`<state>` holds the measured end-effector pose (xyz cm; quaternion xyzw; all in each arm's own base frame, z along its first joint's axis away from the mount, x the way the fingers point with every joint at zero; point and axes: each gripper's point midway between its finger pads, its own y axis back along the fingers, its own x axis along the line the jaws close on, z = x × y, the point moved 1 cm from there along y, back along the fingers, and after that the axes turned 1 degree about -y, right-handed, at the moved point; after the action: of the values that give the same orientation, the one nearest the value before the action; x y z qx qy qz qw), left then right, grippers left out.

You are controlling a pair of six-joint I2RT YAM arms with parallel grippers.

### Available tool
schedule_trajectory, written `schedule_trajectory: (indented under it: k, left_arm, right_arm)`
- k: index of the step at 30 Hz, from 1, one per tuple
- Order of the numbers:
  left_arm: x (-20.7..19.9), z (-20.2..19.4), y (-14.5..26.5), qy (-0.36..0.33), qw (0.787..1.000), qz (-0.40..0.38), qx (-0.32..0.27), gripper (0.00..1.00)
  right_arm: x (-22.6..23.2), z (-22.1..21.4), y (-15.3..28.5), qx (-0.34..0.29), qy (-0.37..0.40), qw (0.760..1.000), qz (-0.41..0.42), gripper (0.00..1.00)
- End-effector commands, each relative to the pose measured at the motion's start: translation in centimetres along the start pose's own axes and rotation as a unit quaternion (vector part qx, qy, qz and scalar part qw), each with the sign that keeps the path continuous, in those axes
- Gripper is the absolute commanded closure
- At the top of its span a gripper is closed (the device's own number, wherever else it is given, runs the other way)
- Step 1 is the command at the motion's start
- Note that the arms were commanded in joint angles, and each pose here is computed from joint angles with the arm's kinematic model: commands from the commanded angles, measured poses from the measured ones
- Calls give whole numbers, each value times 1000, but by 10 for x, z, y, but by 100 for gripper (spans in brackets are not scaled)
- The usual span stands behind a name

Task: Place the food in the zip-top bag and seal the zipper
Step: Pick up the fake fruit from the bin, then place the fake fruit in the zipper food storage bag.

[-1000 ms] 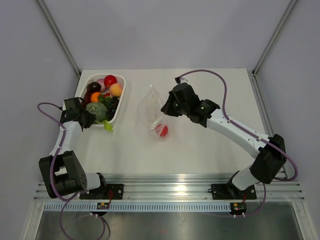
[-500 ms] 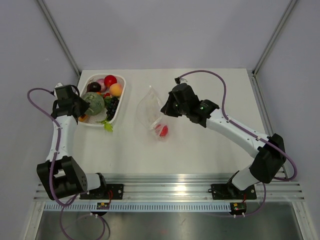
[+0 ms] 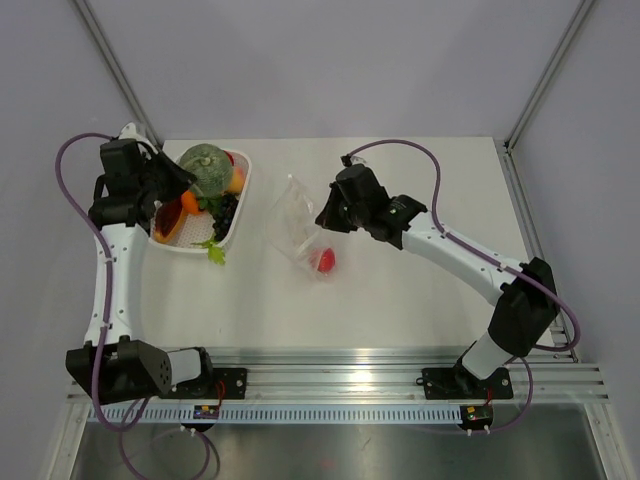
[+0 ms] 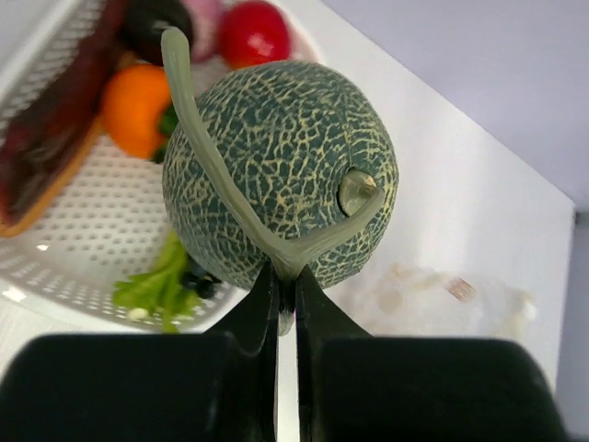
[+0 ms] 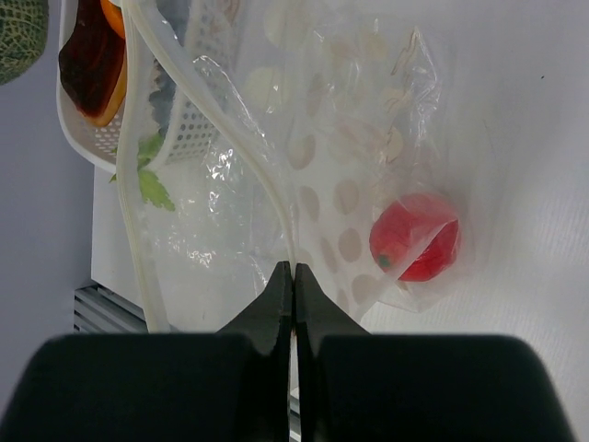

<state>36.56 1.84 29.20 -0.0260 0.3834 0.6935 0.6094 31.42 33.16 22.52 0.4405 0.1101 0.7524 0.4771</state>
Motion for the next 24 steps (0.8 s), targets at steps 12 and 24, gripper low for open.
schedule_trajectory:
  k: [12, 24]
  left_arm:
    - [-135, -52, 126, -83, 937, -311, 138, 100]
    - [-130, -117, 96, -63, 916, -323, 230, 100]
  right_arm:
    - [24, 17, -2, -15, -12, 999, 30, 100]
    - [26, 16, 4, -15, -18, 999, 34, 100]
